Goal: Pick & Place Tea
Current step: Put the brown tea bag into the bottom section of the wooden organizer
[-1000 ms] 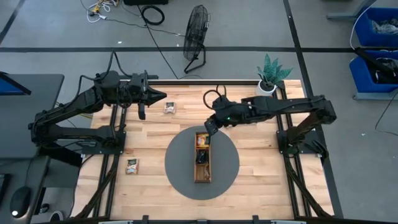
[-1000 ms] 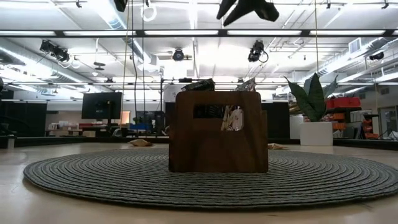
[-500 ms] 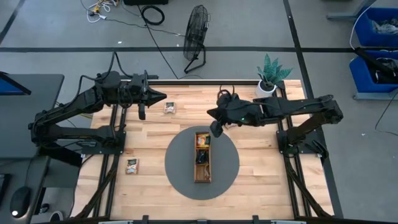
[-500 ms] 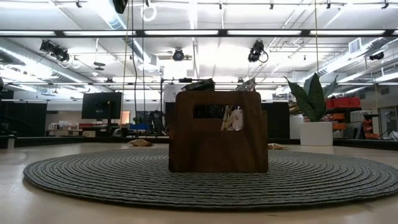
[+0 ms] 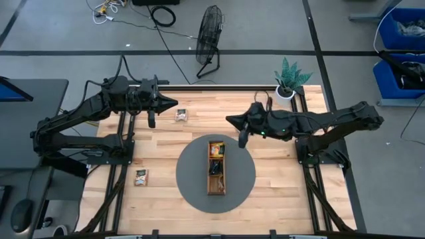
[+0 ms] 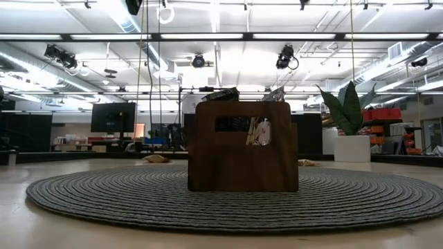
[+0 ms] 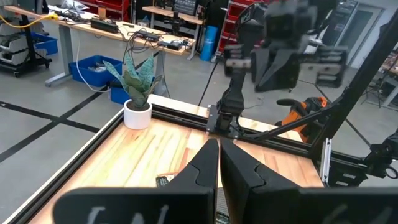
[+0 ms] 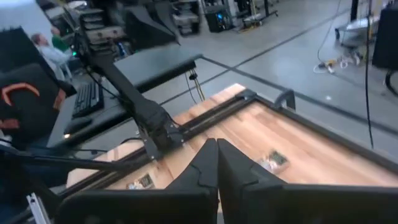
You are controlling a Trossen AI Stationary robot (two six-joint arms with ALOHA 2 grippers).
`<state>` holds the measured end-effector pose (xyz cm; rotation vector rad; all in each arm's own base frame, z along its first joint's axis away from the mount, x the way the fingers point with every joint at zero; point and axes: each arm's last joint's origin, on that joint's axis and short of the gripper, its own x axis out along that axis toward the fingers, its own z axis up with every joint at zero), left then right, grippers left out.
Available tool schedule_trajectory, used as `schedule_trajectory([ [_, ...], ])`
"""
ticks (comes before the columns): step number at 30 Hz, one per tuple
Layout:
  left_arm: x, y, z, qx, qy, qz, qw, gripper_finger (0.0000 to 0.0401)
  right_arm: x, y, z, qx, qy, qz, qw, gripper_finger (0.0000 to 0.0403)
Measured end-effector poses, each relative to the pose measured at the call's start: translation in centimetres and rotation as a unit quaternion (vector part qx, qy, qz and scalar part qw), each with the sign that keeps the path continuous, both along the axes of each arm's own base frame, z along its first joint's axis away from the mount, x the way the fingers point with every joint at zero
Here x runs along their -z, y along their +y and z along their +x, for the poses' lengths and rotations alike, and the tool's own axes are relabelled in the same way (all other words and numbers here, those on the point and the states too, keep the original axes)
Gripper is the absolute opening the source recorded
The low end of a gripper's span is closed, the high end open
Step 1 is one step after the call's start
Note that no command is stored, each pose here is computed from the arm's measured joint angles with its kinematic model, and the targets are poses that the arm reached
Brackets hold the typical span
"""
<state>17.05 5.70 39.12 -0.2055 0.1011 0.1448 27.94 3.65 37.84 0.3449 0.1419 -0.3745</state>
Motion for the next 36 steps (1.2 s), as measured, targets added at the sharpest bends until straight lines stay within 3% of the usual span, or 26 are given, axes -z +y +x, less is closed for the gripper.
schedule_trajectory([
  [12, 0.0, 0.2, 0.0, -0.024, -0.002, -0.011, 1.0, 0.0016, 8.1, -2.0, -7.0, 0.057, -0.028, 0.119, 0.991, 0.0],
  [18, -0.1, 0.2, 0.0, -0.031, -0.005, -0.015, 0.999, 0.0016, 13.1, -2.4, -9.4, 0.089, -0.051, 0.223, 0.969, 0.0],
  [24, -0.1, 0.2, 0.0, -0.033, -0.007, -0.019, 0.999, 0.0016, 17.0, -2.6, -10.9, 0.116, -0.05, 0.285, 0.95, 0.0],
  [28, -0.1, 0.3, -0.1, -0.038, -0.007, -0.018, 0.999, 0.0016, 19.2, -2.8, -11.7, 0.146, -0.049, 0.335, 0.93, 0.0],
  [31, -0.1, 0.3, -0.1, -0.039, -0.007, -0.018, 0.999, 0.0016, 20.8, -2.8, -12.2, 0.17, -0.056, 0.389, 0.904, 0.0],
  [36, -0.1, 0.3, -0.1, -0.041, -0.007, -0.019, 0.999, 0.0016, 23.8, -3.0, -13.5, 0.227, -0.072, 0.492, 0.837, 0.0],
])
